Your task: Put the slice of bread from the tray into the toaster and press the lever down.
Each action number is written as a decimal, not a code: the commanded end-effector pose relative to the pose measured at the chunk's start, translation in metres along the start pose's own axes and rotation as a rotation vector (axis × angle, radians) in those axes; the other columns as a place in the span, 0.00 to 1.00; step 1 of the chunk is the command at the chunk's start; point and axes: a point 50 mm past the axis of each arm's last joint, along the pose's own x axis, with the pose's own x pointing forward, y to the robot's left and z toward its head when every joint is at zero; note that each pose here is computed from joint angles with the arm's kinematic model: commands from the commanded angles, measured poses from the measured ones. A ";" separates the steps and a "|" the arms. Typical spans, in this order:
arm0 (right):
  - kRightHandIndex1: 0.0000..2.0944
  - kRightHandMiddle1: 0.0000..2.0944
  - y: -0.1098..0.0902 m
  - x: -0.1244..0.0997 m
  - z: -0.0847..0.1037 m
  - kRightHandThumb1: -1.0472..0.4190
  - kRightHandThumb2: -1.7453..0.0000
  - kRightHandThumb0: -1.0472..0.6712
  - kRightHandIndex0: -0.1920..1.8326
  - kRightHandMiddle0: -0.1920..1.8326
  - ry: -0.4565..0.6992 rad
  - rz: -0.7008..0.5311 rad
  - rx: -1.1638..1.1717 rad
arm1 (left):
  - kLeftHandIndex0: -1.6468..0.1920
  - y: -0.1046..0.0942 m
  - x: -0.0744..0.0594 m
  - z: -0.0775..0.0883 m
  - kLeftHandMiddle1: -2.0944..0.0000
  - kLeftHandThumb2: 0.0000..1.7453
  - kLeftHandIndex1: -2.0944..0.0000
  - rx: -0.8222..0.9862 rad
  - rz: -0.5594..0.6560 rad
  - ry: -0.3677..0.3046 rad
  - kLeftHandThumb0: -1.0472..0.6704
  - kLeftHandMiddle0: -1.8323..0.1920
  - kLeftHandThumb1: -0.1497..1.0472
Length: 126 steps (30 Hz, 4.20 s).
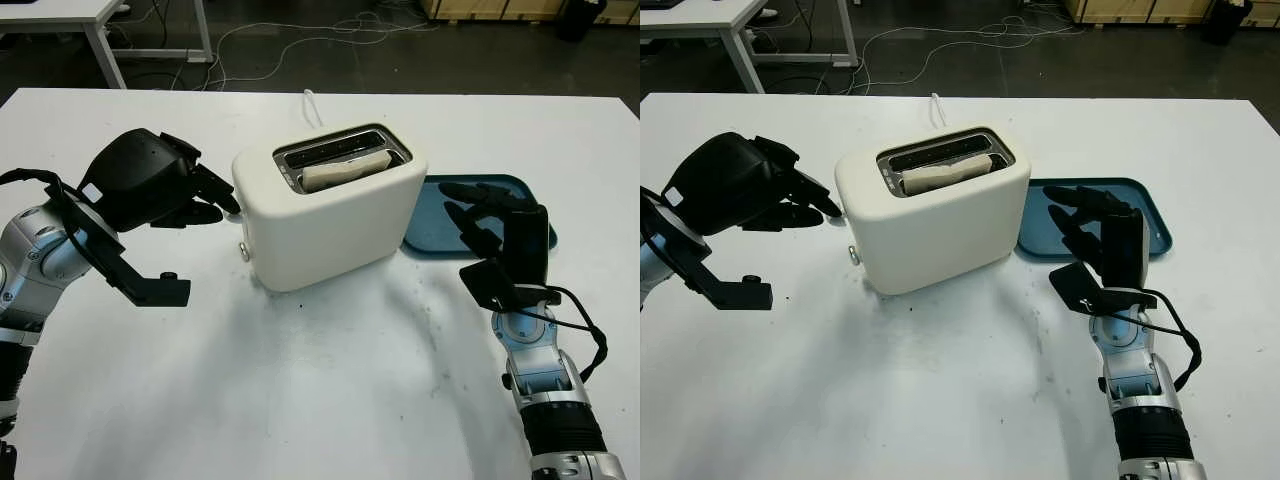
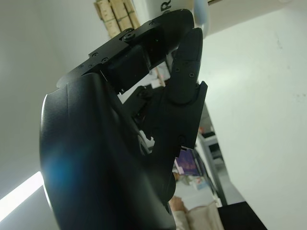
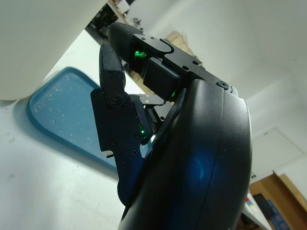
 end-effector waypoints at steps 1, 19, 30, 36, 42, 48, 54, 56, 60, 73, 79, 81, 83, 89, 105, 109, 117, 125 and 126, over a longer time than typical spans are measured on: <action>0.74 0.05 0.001 -0.001 -0.002 0.09 0.91 0.42 0.40 0.65 0.009 -0.001 0.015 | 0.29 -0.001 -0.004 -0.003 0.45 0.08 0.86 0.004 -0.010 0.016 0.38 0.44 0.89; 0.74 0.06 0.001 -0.003 -0.003 0.09 0.91 0.43 0.40 0.64 0.013 0.000 0.023 | 0.30 -0.007 -0.004 -0.002 0.45 0.08 0.85 -0.015 -0.019 0.016 0.39 0.44 0.89; 0.73 0.06 0.001 -0.004 -0.004 0.09 0.91 0.43 0.40 0.64 0.019 0.001 0.033 | 0.30 -0.011 -0.004 -0.001 0.42 0.09 0.84 -0.024 -0.026 0.011 0.38 0.45 0.89; 0.74 0.07 0.001 -0.004 -0.004 0.09 0.91 0.43 0.40 0.64 0.009 -0.001 0.031 | 0.31 -0.012 -0.004 0.000 0.42 0.10 0.82 -0.031 -0.032 0.008 0.37 0.45 0.89; 0.74 0.07 0.000 -0.004 -0.004 0.09 0.92 0.44 0.40 0.64 0.010 -0.001 0.029 | 0.31 -0.018 -0.004 0.001 0.42 0.07 0.80 -0.039 -0.073 0.015 0.39 0.44 0.89; 0.74 0.08 -0.001 -0.003 -0.004 0.09 0.91 0.43 0.40 0.64 0.011 0.002 0.029 | 0.33 -0.034 -0.004 -0.001 0.44 0.08 0.76 -0.045 -0.158 0.028 0.39 0.44 0.89; 0.75 0.08 -0.002 -0.003 -0.004 0.09 0.91 0.43 0.40 0.64 0.005 0.001 0.026 | 0.34 -0.052 -0.005 -0.004 0.43 0.07 0.77 -0.100 -0.226 0.046 0.40 0.44 0.89; 0.75 0.09 -0.003 -0.003 -0.003 0.09 0.91 0.42 0.40 0.64 0.001 0.001 0.026 | 0.34 -0.062 -0.007 -0.005 0.42 0.08 0.77 -0.136 -0.253 0.063 0.40 0.44 0.89; 0.75 0.09 -0.003 -0.004 -0.003 0.09 0.91 0.42 0.40 0.63 0.001 0.003 0.030 | 0.37 -0.084 -0.011 -0.006 0.44 0.10 0.80 -0.193 -0.342 0.113 0.41 0.47 0.89; 0.74 0.12 -0.004 -0.003 -0.003 0.09 0.92 0.43 0.41 0.63 -0.011 0.010 0.046 | 0.35 -0.142 -0.027 0.015 0.43 0.06 0.81 -0.438 -0.285 0.159 0.44 0.46 0.89; 0.74 0.13 -0.004 -0.003 -0.002 0.09 0.92 0.44 0.41 0.62 -0.009 0.010 0.049 | 0.37 -0.139 -0.025 0.017 0.42 0.07 0.79 -0.437 -0.297 0.140 0.44 0.48 0.89; 0.74 0.14 -0.004 -0.003 -0.001 0.09 0.93 0.45 0.41 0.61 -0.017 0.006 0.053 | 0.37 -0.137 -0.024 0.018 0.42 0.07 0.78 -0.433 -0.301 0.137 0.43 0.48 0.89; 0.74 0.14 -0.004 -0.003 -0.001 0.09 0.93 0.45 0.41 0.61 -0.023 0.004 0.054 | 0.37 -0.135 -0.024 0.018 0.42 0.07 0.78 -0.430 -0.301 0.136 0.43 0.48 0.89; 0.73 0.16 -0.002 -0.002 0.000 0.09 0.93 0.46 0.41 0.60 -0.025 0.004 0.057 | 0.37 -0.131 -0.023 0.019 0.43 0.06 0.78 -0.419 -0.295 0.113 0.43 0.47 0.89; 0.74 0.28 -0.003 -0.004 -0.004 0.09 0.93 0.45 0.41 0.54 -0.010 0.015 0.056 | 0.32 -0.191 0.011 0.068 0.51 0.08 0.81 -0.228 -1.040 0.198 0.36 0.48 0.89; 0.75 0.28 -0.006 -0.004 -0.005 0.09 0.92 0.43 0.41 0.54 -0.015 0.015 0.050 | 0.33 -0.197 0.011 0.079 0.50 0.12 0.81 -0.261 -1.049 0.219 0.36 0.49 0.89; 0.74 0.30 -0.004 -0.003 -0.004 0.09 0.93 0.42 0.41 0.54 -0.014 0.022 0.039 | 0.34 -0.196 0.003 0.074 0.44 0.14 0.72 -0.277 -1.032 0.248 0.39 0.51 0.89; 0.73 0.32 -0.004 -0.003 -0.005 0.09 0.93 0.41 0.41 0.52 0.000 0.025 0.043 | 0.44 -0.189 0.006 0.072 0.24 0.09 0.41 -0.367 -0.908 0.281 0.40 0.53 0.89; 0.72 0.32 -0.004 -0.003 -0.005 0.09 0.93 0.41 0.41 0.52 0.000 0.024 0.043 | 0.48 -0.188 0.006 0.072 0.20 0.08 0.33 -0.379 -0.876 0.293 0.40 0.54 0.89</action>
